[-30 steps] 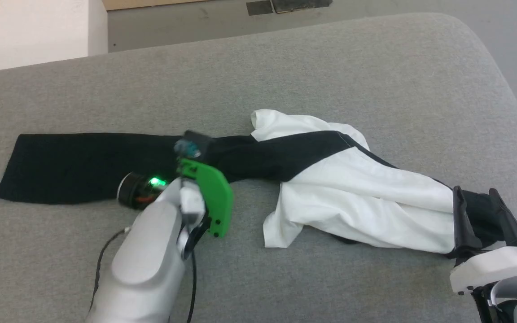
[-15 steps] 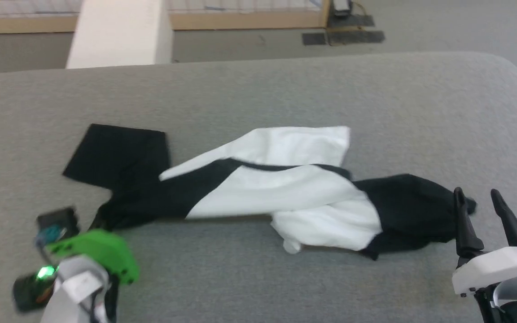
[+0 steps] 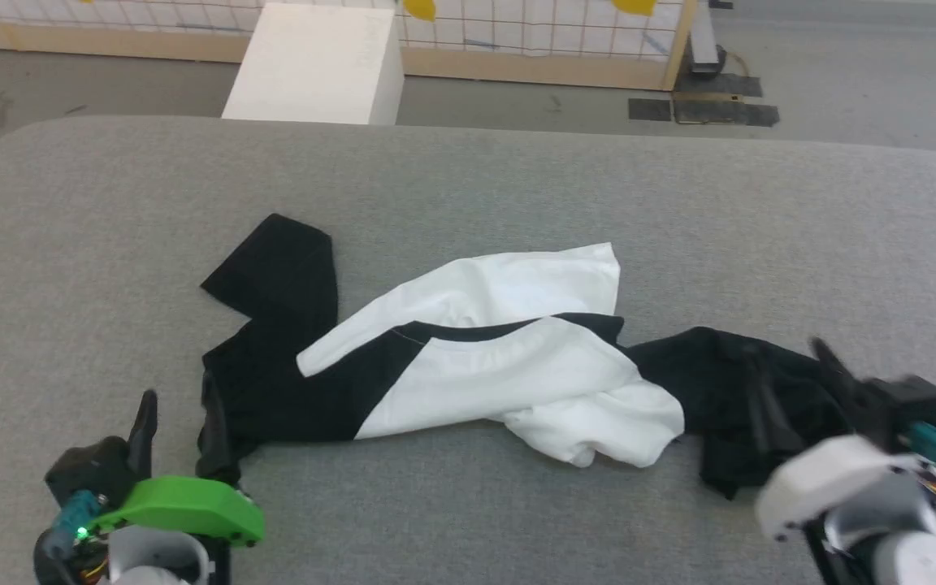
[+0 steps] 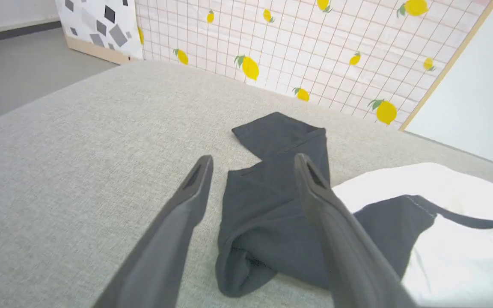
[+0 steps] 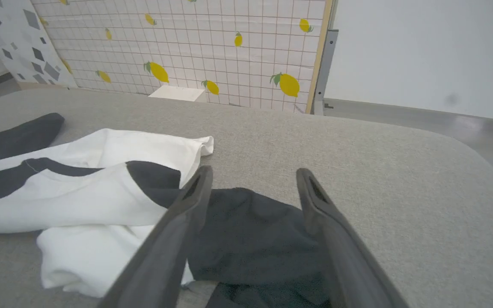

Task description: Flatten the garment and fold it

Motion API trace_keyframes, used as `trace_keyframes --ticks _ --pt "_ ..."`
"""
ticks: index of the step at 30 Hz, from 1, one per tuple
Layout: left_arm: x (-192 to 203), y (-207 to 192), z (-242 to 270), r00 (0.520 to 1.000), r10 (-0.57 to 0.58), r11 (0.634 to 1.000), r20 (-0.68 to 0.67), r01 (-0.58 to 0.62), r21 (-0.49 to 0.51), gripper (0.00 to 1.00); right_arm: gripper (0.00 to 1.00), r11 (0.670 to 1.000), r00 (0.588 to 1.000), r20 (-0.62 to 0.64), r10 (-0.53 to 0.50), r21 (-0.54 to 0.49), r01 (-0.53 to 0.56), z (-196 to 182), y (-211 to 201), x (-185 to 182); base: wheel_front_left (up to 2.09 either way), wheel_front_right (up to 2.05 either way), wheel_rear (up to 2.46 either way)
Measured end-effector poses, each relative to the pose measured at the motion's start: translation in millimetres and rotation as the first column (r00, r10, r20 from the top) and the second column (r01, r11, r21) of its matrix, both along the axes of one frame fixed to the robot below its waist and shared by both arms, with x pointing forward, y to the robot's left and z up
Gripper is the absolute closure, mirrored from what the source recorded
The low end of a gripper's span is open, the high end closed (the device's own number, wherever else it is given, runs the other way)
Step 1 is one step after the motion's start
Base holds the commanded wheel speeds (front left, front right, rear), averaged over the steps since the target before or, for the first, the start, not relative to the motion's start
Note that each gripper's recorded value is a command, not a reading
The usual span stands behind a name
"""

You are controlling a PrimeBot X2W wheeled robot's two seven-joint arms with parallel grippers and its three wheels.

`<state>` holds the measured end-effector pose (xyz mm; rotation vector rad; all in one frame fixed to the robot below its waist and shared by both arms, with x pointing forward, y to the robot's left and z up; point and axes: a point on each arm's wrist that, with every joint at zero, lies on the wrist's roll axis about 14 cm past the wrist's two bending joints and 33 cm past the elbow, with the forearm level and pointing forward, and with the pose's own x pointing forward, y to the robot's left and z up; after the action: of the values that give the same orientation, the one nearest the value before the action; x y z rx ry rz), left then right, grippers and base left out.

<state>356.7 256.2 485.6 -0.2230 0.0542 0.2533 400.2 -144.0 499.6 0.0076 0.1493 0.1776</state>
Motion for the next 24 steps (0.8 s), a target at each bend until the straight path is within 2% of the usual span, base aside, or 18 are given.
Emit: trace_keyframes --ticks 4,8,14,17,18,19,20,21,22,23,24 --pt "1 -9 15 0.995 -0.013 0.999 0.094 0.01 0.039 0.0 0.0 0.992 0.991 -0.017 0.129 -0.013 -0.129 5 43 16 0.0 0.0 0.0" --pt "9 -18 20 0.992 -0.034 0.998 0.119 0.028 0.052 0.0 0.0 0.969 0.956 -0.169 0.24 -0.015 -0.246 -17 73 26 0.0 0.0 0.0" --pt "16 -15 22 0.991 -0.029 0.998 0.128 0.021 0.066 0.0 0.0 0.935 0.859 -0.393 0.327 0.004 -0.354 -44 106 39 0.0 0.0 0.0" --pt "14 -12 18 0.993 -0.016 0.998 0.114 0.009 0.066 0.0 0.0 0.913 0.783 -0.512 0.353 0.005 -0.408 -62 119 33 0.0 0.0 0.0" --pt "13 -11 16 0.994 -0.012 0.998 0.108 0.005 0.066 0.0 0.44 0.904 0.759 -0.544 0.358 -0.001 -0.427 -67 121 30 0.0 0.0 0.0" --pt "12 -9 14 0.995 -0.01 0.998 0.103 0.003 0.066 0.0 0.62 0.898 0.741 -0.566 0.362 -0.003 -0.441 -71 124 27 0.0 0.0 0.0" --pt "11 -8 12 0.995 -0.004 0.998 0.099 -0.003 0.065 0.0 0.66 0.893 0.732 -0.575 0.365 -0.006 -0.45 -72 125 26 0.0 0.0 0.0" --pt "10 -7 11 0.995 0.0 0.998 0.095 -0.006 0.064 0.0 1.0 0.89 0.731 -0.574 0.37 -0.006 -0.455 -72 126 26 0.0 0.0 0.0" --pt "9 -6 11 0.996 0.002 0.998 0.094 -0.008 0.064 0.0 1.0 0.89 0.733 -0.567 0.376 0.001 -0.455 -69 127 26 0.0 0.0 0.0" --pt "7 -6 12 0.995 0.004 0.998 0.097 -0.01 0.063 0.0 1.0 0.892 0.771 -0.491 0.405 0.027 -0.451 -49 131 30 0.0 0.0 0.0" --pt "6 -7 13 0.995 0.003 0.998 0.099 -0.009 0.061 0.0 1.0 0.89 0.777 -0.468 0.422 0.049 -0.453 -41 134 27 0.0 0.0 0.0"
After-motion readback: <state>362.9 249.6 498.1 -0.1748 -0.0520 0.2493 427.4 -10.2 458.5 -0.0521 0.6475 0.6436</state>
